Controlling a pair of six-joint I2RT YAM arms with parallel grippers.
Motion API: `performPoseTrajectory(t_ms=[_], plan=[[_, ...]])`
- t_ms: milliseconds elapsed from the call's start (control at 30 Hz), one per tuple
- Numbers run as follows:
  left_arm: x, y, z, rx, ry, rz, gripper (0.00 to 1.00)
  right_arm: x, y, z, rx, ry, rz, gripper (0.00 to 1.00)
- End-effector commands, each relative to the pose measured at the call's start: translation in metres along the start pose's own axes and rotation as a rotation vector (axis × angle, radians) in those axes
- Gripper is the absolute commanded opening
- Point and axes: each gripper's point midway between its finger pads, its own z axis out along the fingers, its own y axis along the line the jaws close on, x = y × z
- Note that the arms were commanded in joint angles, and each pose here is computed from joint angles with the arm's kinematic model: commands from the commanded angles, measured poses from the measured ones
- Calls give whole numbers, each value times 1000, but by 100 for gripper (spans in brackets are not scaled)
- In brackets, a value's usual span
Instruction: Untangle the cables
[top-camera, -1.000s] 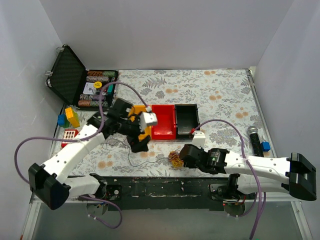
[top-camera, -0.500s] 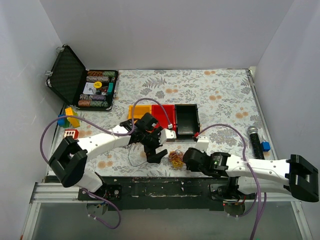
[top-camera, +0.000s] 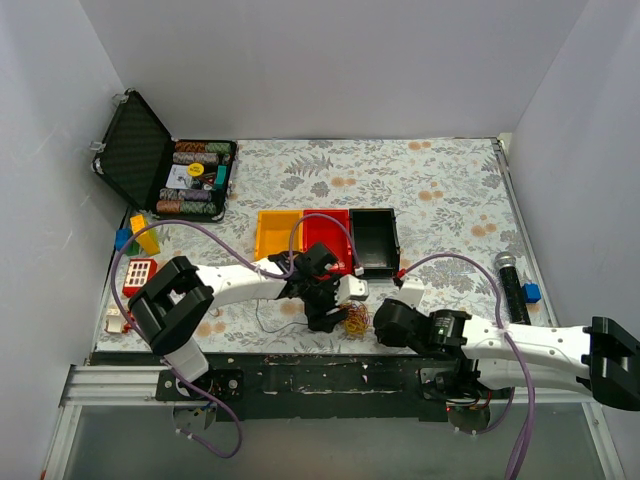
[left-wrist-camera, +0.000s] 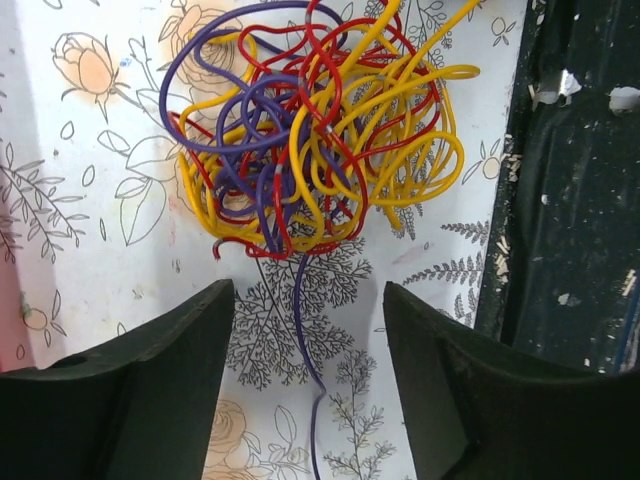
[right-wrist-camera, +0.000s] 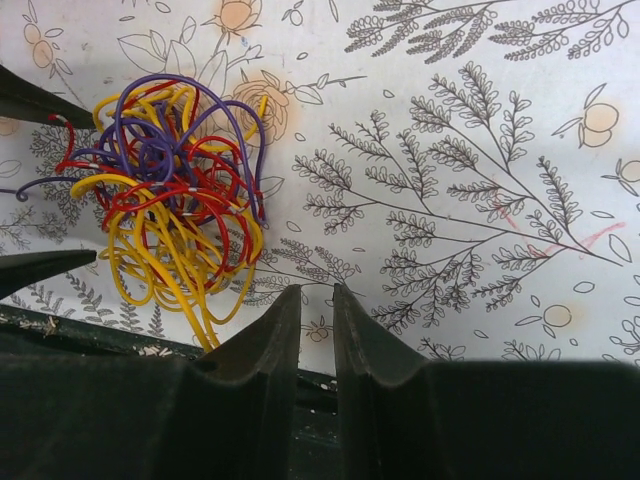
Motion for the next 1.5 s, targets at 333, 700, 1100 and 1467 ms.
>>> performPoseTrajectory(t_ms=[333,700,1100,1467], plan=[[-9,-6,-3,-37,-45,43,0,-4,4,-1,-49,-34,48,19],[-45,-16,-51,-96,-132,-10,0,-19,9,-10,-89,-92,56,27],[-19,-19,-36,-105,-85,-192,0,-34,67,-26,-408,-159,-18,59],[-9,-16,-26,-140,-65,-332,0,-34,106,-42,-512,-219,-149,63]])
